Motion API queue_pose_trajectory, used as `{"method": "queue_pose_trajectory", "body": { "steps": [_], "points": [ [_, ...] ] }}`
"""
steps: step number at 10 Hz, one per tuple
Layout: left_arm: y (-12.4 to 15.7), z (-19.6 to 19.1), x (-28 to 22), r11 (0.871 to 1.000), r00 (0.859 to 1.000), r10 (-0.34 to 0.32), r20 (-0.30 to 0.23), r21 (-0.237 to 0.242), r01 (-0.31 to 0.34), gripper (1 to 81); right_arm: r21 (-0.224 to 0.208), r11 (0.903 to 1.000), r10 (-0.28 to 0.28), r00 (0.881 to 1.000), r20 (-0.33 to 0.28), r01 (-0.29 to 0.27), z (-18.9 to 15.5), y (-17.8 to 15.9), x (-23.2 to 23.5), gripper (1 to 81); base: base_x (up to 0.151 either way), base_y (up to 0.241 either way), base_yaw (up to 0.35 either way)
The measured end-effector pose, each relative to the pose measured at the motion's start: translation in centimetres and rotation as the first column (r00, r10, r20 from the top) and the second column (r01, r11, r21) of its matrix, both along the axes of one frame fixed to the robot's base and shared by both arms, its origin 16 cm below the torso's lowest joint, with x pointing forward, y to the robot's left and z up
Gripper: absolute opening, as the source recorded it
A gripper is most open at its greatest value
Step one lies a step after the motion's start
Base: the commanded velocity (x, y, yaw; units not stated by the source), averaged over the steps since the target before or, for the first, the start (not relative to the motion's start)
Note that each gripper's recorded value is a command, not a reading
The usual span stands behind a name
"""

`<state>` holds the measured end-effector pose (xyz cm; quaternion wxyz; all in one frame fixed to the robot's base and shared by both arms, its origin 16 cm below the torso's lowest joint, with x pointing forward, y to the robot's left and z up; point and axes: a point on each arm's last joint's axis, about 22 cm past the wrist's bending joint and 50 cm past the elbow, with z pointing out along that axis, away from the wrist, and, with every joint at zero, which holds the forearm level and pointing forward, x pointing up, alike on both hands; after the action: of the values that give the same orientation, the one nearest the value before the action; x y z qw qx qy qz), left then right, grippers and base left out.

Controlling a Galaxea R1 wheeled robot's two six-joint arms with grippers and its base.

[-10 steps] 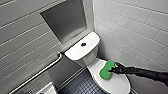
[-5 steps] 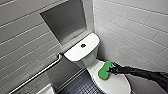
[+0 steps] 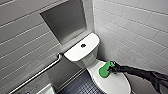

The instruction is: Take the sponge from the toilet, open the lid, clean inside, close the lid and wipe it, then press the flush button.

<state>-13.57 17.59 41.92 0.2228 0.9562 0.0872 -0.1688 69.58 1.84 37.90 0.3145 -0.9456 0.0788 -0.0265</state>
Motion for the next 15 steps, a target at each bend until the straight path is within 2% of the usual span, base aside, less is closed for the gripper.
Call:
{"method": "queue_pose_trajectory", "body": {
  "steps": [3,5,7,10,11,13,14,15],
  "points": [
    [-0.1,0.1,-0.2,1.0,1.0,0.001,-0.003,-0.001,-0.001,81.1,-0.05,0.9935,-0.104,0.994,-0.032,0.102,-2.1,-2.5,0.0,1.0,0.0,0.0,0.0],
    [-0.3,0.1,-0.3,1.0,1.0,0.002,-0.004,-0.002,-0.002,81.1,-0.057,0.9876,-0.148,0.989,-0.03,0.146,-3.7,-4.3,-1.3,1.0,0.0,0.0,0.0],
    [-0.3,0.1,-0.3,1.0,1.0,0.001,-0.004,-0.002,-0.001,81.1,-0.041,0.9858,-0.164,0.986,-0.024,0.163,-3.5,-5.1,-1.2,1.0,0.0,0.0,0.0],
    [-0.3,0.1,-0.3,1.0,1.0,0.002,-0.004,-0.003,-0.002,81.1,0.022,0.9799,-0.197,0.979,-0.041,0.198,-3.4,-7.0,-3.7,1.0,0.0,0.0,0.0],
    [-0.3,0.1,-0.3,1.0,1.0,0.002,-0.004,-0.002,-0.002,81.1,0.03,0.9727,-0.229,0.972,-0.044,0.23,-3.7,-9.1,-4.9,1.0,0.0,0.0,0.0],
    [-0.4,0.2,-0.4,1.0,1.0,0.002,-0.005,-0.003,-0.002,81.1,0.032,0.9465,-0.32,0.947,-0.037,0.321,-5.1,-13.7,-7.7,1.0,0.0,0.0,0.0],
    [-0.5,0.3,-0.7,1.0,1.0,0.003,-0.009,-0.004,-0.003,81.1,0.051,0.933,-0.355,0.934,-0.035,0.356,-5.3,-14.4,-9.0,1.0,0.0,0.0,0.0],
    [-0.5,0.4,-0.8,1.0,1.0,0.003,-0.011,-0.005,-0.003,81.1,0.065,0.9242,-0.375,0.926,-0.037,0.376,-5.2,-15.0,-10.1,1.0,0.0,0.0,0.0]
  ]
}}
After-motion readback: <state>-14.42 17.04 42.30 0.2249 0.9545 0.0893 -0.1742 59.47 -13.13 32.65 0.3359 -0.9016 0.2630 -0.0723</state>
